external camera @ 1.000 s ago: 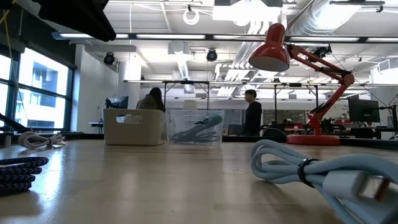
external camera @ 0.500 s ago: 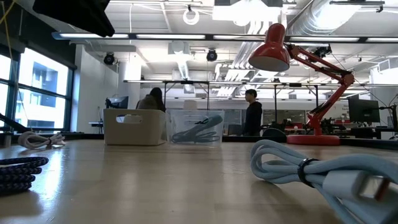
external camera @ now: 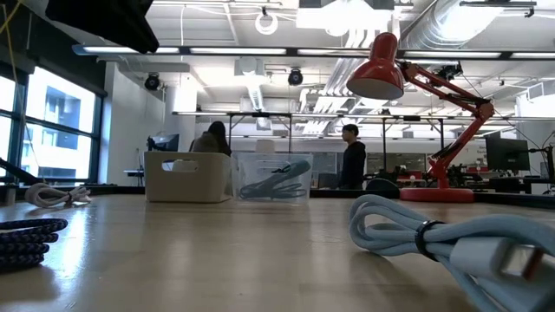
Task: Pick & Place USB Port
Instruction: Put the pink patterned charger cable into the white bin
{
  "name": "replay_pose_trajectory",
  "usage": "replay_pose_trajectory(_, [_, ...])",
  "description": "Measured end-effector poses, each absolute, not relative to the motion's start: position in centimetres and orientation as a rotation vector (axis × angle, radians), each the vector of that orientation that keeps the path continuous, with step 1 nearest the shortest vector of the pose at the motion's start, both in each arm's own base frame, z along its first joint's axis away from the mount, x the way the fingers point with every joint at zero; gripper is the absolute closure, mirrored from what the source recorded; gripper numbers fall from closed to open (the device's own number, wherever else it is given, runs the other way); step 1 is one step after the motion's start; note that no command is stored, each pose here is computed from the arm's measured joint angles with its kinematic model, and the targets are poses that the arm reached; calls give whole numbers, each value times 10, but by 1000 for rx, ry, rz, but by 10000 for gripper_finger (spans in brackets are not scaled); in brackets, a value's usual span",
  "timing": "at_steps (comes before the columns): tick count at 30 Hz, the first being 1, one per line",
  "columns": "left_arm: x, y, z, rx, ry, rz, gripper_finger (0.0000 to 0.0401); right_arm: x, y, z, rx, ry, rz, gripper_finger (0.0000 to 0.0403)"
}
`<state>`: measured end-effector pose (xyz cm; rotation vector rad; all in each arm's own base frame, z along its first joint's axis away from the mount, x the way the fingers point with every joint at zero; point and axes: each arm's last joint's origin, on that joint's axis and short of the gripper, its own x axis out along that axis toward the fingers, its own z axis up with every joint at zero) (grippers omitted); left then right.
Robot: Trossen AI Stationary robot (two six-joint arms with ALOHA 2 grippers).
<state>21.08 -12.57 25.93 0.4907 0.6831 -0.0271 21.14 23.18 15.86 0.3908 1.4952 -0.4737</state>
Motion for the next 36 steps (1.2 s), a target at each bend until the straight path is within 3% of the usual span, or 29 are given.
replay_pose_trajectory(10, [206,-122,254,528,749,-15,350,229,222,159,335,1355,-460,395])
replay_pose_trajectory(18, [205,-121,254,598,766,-29,350,272,199,171,269,1202,-378,399])
replay_pose_trajectory(25, [196,-112,248,708,851,68,350,313,186,225,69,1048,-299,399])
replay_pose_trajectory(36, [190,-111,248,584,908,29,350,364,127,326,-363,820,-343,399])
